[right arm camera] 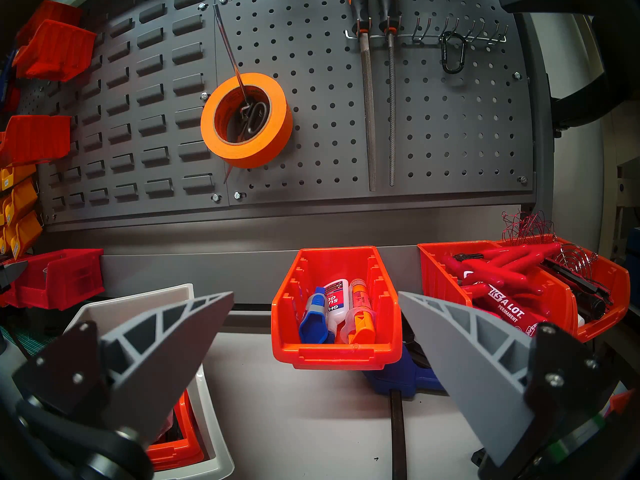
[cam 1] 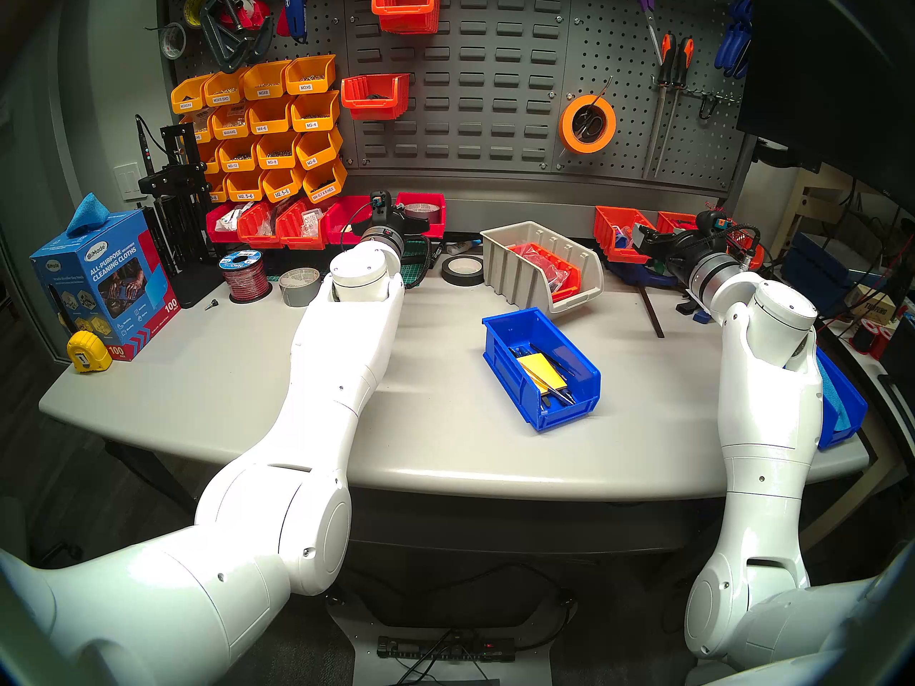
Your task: Hang all the unorganized tool boxes onto the wall
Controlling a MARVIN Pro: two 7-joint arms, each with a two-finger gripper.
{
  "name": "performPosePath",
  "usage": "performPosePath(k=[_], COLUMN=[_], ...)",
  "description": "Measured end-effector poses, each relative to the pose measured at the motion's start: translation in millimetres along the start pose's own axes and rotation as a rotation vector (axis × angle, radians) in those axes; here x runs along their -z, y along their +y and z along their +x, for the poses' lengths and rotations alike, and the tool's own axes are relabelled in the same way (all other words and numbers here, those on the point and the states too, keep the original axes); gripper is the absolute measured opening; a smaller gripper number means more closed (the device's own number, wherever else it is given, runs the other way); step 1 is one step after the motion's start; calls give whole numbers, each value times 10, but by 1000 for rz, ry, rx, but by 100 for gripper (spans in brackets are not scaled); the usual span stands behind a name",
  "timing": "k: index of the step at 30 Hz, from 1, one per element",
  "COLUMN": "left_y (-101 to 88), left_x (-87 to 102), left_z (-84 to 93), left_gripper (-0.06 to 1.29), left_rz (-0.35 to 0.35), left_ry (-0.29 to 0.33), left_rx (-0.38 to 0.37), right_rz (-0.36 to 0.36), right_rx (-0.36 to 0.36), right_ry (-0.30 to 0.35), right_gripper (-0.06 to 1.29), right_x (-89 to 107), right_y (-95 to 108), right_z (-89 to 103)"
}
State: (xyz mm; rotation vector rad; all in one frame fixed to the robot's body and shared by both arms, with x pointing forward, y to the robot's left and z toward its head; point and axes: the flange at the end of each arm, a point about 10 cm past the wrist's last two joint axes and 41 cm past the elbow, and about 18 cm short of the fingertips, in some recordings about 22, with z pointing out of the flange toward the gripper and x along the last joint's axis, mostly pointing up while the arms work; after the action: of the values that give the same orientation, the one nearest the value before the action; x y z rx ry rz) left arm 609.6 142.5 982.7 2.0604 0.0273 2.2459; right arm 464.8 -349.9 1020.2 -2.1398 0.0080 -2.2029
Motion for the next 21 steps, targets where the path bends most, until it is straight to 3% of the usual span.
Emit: performPosePath(k=[11, 21], left_y=[-30, 9], left_x=[-43, -104], left_z=[-53, -142], left_gripper=[-2, -2], left_rz=[1, -5], left_ry=[-4, -35], left_rx=[-9, -64], right_rz=[0, 0], right_rx=[0, 0], right_ry=[0, 0], right_gripper=[124, 124], right_x=[0, 0], right_y=[0, 0], right_z=[0, 0])
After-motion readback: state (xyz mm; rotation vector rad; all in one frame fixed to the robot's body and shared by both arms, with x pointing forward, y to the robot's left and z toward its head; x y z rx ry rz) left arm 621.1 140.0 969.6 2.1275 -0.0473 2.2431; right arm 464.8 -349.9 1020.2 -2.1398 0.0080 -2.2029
